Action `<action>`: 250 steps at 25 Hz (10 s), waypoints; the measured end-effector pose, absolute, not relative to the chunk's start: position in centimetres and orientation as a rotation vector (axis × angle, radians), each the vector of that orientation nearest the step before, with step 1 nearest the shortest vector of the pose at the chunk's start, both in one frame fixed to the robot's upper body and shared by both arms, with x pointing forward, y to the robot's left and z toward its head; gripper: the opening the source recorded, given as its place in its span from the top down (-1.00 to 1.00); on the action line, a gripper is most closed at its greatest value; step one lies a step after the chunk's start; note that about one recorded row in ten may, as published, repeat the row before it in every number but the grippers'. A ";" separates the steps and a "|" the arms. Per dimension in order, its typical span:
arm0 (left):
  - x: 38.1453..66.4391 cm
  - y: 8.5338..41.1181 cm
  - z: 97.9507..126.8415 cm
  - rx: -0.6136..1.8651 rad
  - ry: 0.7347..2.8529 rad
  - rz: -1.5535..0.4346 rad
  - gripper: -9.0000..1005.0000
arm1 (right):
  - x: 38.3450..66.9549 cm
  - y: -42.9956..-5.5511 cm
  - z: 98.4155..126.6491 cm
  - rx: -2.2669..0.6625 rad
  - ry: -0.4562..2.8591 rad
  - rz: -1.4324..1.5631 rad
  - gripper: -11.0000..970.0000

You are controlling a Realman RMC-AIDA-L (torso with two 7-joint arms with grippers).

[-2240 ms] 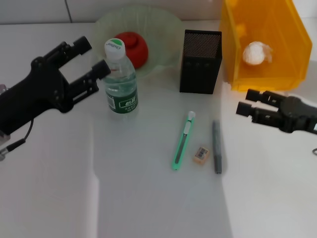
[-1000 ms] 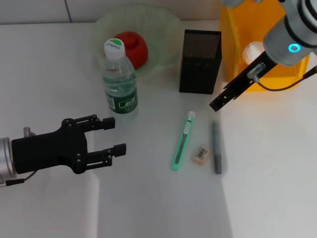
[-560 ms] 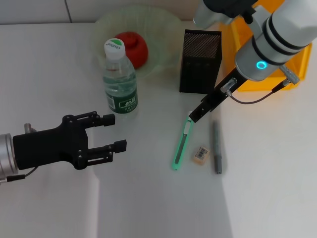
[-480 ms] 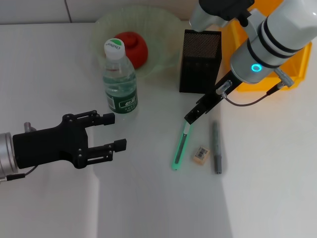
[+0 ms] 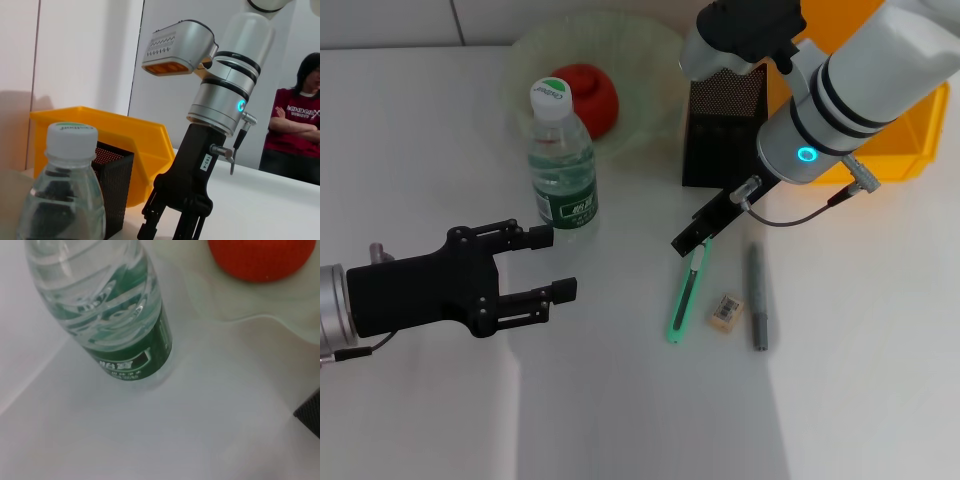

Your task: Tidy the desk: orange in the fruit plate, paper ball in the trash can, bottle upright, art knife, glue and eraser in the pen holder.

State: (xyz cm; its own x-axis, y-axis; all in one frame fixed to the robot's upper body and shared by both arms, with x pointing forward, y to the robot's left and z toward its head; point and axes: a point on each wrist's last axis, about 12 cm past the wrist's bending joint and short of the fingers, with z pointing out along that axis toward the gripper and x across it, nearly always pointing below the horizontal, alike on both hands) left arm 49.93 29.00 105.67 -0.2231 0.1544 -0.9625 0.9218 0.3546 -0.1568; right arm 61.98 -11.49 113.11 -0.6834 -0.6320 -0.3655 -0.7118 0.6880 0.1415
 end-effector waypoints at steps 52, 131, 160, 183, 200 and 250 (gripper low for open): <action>50.8 27.9 105.6 0.997 1.638 -0.968 -0.43 | 61.6 -11.6 112.1 -0.734 2.705 0.420 -0.06; 50.2 27.5 104.6 1.022 1.673 -0.960 -0.43 | 62.4 -9.6 112.8 -0.818 2.761 0.366 -0.27; 50.4 27.1 104.6 1.034 1.673 -0.949 -0.43 | 62.4 -9.7 112.1 -0.783 2.774 0.378 -0.14; 50.3 27.3 104.5 1.028 1.677 -0.948 -0.43 | 62.6 -9.5 111.9 -0.792 2.793 0.353 0.37; 50.5 27.1 104.5 1.031 1.678 -0.944 -0.43 | 62.5 -9.4 111.9 -0.806 2.793 0.343 0.41; 50.5 27.1 104.4 1.018 1.685 -0.933 -0.43 | 59.3 -16.9 117.9 -0.704 2.476 0.610 0.64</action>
State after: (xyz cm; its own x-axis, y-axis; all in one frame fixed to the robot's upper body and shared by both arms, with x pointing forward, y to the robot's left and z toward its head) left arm 50.50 27.11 104.42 -0.2278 0.2158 -0.9495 0.9194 0.3687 -0.1368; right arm 59.30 -16.94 117.93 -0.7463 -0.3585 -0.5607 -0.5779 0.7670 0.2787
